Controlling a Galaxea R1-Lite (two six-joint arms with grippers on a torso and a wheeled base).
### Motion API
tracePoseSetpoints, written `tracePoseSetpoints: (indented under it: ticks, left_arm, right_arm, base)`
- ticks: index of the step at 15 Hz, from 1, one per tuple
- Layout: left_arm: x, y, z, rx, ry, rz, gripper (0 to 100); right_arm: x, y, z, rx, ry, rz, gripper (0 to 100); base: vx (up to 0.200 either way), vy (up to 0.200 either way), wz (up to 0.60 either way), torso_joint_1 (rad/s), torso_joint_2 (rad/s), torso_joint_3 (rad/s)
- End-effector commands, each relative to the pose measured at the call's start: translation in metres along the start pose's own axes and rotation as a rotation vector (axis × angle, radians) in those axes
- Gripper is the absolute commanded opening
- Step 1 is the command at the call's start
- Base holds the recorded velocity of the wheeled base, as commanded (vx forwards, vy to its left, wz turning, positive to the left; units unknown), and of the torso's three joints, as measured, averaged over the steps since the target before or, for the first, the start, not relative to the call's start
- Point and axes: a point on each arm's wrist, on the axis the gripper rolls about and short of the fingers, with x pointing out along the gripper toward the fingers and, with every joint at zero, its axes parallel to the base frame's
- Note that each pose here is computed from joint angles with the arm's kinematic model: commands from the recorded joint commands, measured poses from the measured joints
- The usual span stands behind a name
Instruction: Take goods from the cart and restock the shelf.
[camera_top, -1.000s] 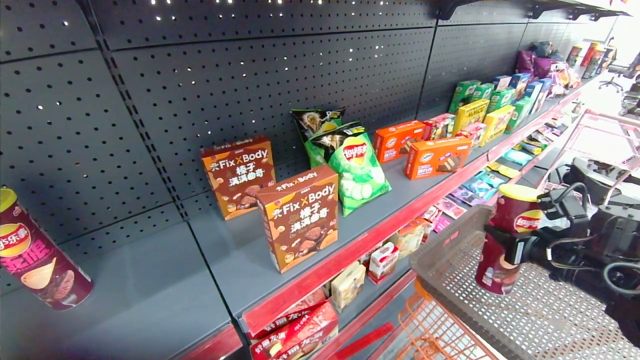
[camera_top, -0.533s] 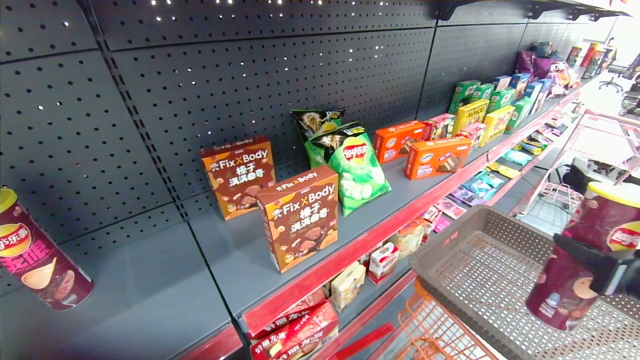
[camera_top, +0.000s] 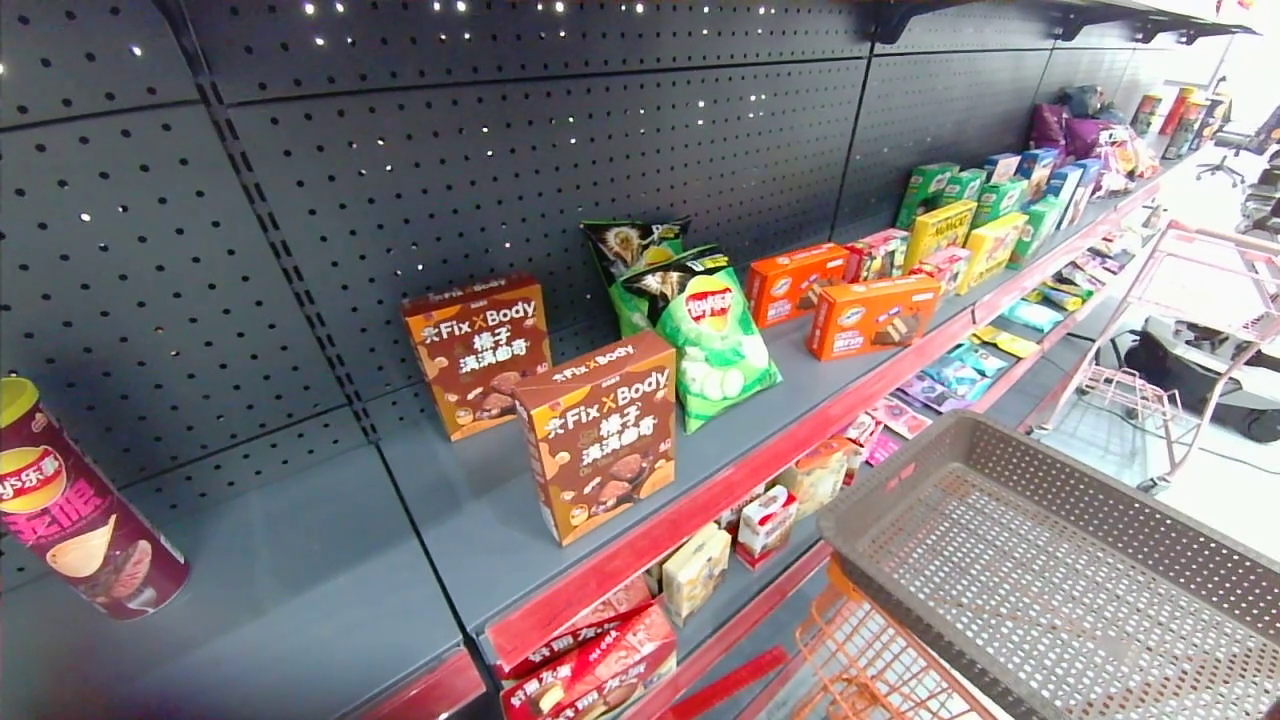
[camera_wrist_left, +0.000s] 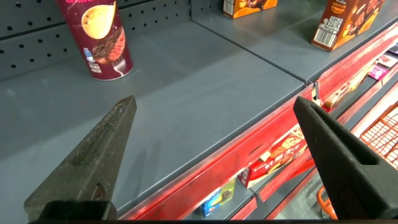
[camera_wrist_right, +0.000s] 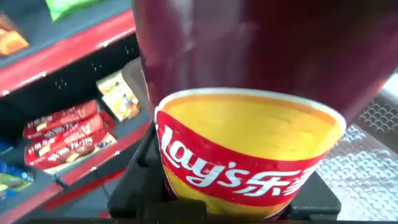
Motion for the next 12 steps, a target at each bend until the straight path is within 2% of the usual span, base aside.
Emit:
tracePoseSetpoints:
  ticks: [1,3,5,8,12]
  left_arm:
    - [0.0,0.0,0.0,-0.001,0.001,0.001,100]
    - [0.0,0.0,0.0,-0.001,0.002,0.001,100]
    - [0.0,0.0,0.0,-0.001,0.001,0.001,100]
    - [0.0,0.0,0.0,-0.001,0.001,0.001,100]
    - [0.0,0.0,0.0,-0.001,0.002,0.001,100]
  right_arm:
    - [-0.025,0.003,0.017,-0.021,-0.152,-0.015,0]
    - [-0.033,0.004,0.01,-0.061,-0.178,-0.041,0]
    - [-0.037,0.005,-0.007,-0.107,-0.156,-0.102,0]
    - [-0.036,0.005,-0.006,-0.102,-0.145,-0.106,0]
    - [-0.036,0.005,-0.01,-0.103,-0.139,-0.102,0]
  base:
    - [0.0,0.0,0.0,0.0,0.0,0.0]
    - [0.0,0.0,0.0,0.0,0.0,0.0]
    - [0.0,0.0,0.0,0.0,0.0,0.0]
    - [0.0,0.0,0.0,0.0,0.0,0.0]
    - [0.0,0.0,0.6,-0.002,0.0,0.004]
